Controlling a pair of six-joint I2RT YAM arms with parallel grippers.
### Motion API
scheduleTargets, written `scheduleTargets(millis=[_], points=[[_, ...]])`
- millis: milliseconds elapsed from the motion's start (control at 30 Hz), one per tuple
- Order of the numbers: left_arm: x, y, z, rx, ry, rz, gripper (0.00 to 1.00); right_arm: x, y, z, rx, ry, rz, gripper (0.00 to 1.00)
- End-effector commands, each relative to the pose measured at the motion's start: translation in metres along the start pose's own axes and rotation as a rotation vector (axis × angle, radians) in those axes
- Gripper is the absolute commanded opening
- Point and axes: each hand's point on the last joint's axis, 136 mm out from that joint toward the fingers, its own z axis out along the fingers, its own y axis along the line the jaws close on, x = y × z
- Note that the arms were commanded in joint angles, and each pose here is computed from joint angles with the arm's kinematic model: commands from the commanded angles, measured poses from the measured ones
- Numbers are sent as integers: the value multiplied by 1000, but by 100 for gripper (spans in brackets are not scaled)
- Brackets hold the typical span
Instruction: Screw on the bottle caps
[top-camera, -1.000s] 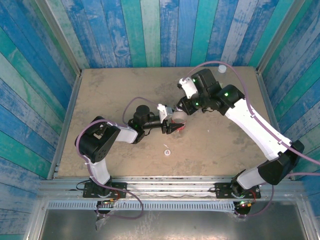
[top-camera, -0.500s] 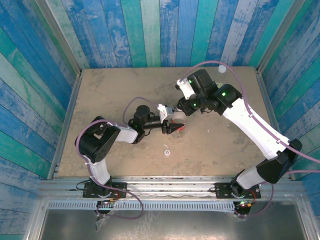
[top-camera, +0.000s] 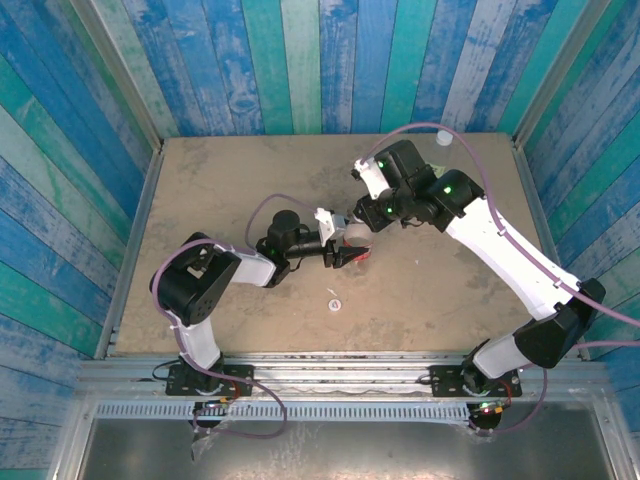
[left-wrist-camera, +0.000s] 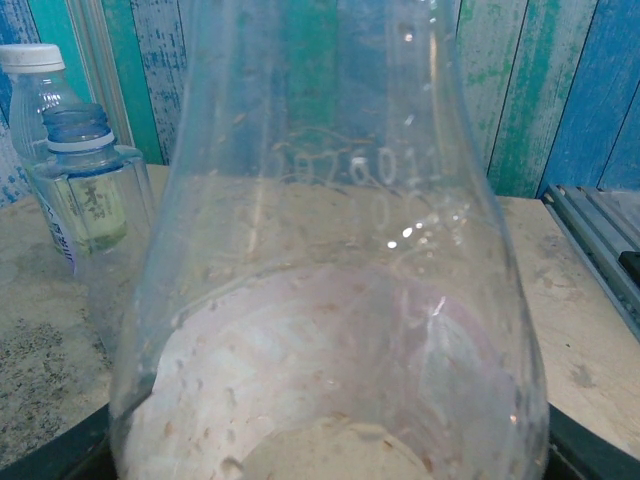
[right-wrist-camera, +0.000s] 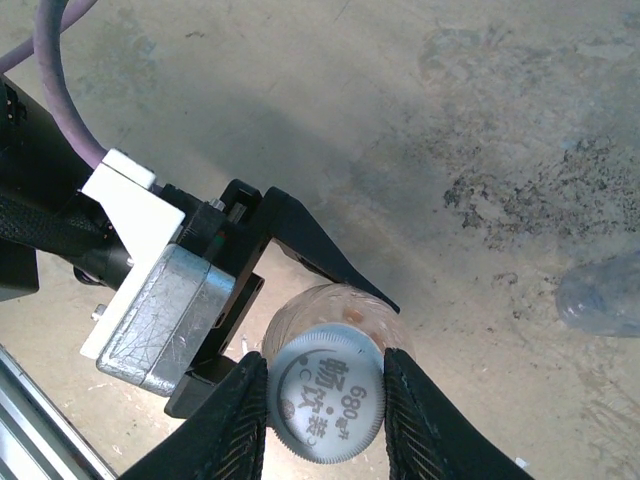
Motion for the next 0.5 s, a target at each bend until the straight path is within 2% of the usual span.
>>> scheduleTargets(millis=[0, 333, 467], points=[[40, 0, -2, -14, 114, -97, 69, 21, -8, 4, 33, 75, 20, 33], [41, -1, -1, -10, 115, -96, 69, 16, -8, 2, 33, 61, 19, 37], [42, -1, -2, -11, 116, -97, 69, 12, -8, -1, 33, 45, 19, 43]])
